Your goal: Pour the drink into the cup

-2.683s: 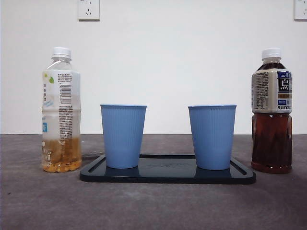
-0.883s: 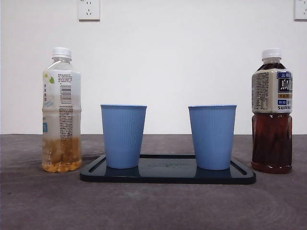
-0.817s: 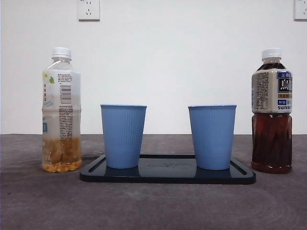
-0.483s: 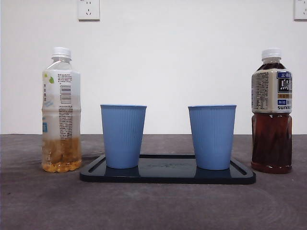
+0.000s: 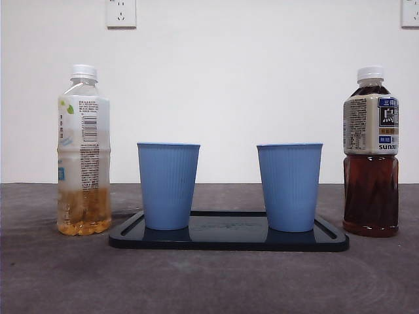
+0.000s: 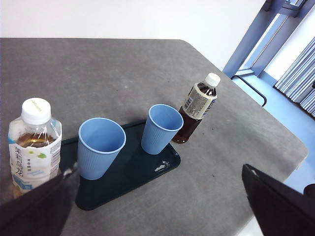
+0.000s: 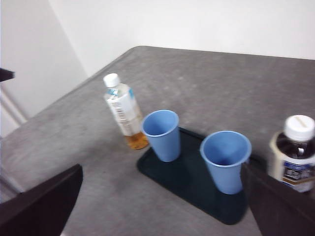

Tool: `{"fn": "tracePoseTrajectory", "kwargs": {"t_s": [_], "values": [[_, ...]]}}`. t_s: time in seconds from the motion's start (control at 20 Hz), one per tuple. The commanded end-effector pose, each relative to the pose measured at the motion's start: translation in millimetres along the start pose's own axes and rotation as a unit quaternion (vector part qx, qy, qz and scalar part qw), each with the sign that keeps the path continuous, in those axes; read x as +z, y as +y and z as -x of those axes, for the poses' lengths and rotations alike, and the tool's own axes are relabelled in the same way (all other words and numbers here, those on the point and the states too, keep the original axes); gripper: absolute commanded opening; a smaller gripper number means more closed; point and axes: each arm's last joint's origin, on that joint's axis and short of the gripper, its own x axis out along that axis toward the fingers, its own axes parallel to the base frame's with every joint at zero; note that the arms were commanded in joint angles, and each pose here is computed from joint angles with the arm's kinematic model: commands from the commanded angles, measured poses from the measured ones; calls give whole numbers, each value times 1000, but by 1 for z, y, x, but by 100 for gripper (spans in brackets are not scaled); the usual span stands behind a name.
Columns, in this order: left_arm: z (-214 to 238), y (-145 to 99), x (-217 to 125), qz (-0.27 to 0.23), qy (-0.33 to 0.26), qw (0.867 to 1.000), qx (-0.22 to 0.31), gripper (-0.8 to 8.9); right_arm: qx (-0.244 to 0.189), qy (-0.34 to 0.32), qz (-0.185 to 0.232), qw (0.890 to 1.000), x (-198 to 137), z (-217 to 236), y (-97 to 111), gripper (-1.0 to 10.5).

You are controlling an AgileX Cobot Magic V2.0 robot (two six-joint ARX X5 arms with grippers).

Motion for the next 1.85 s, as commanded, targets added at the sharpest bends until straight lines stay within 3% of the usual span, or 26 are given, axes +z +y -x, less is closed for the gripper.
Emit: {"fn": "tracePoseTrajectory", "kwargs": {"t_s": [0.05,0.2,0.75,1.1,1.4,1.85], "values": [[3,-4,5,-13,-10,1000,-8,531,-34,-2,-3,999,2,1,-1,513],[3,-3,5,-13,-10,1000,-8,531,-77,9,-8,997,-4,-4,-7,512],[3,-3,5,-13,-10,1000,-8,531,-124,48,-39,990,-56,-59,-43,512],[3,-3,5,-11,-7,1000,-7,531,-191,-27,-78,978,-97,-96,-73,513],[3,-3,4,-10,-5,1000,-7,531,-194,-38,-70,978,-125,-126,-91,513],[3,-3,4,-10,-5,1000,-7,531,-217,-52,-31,974,-127,-169,-114,512]]}}
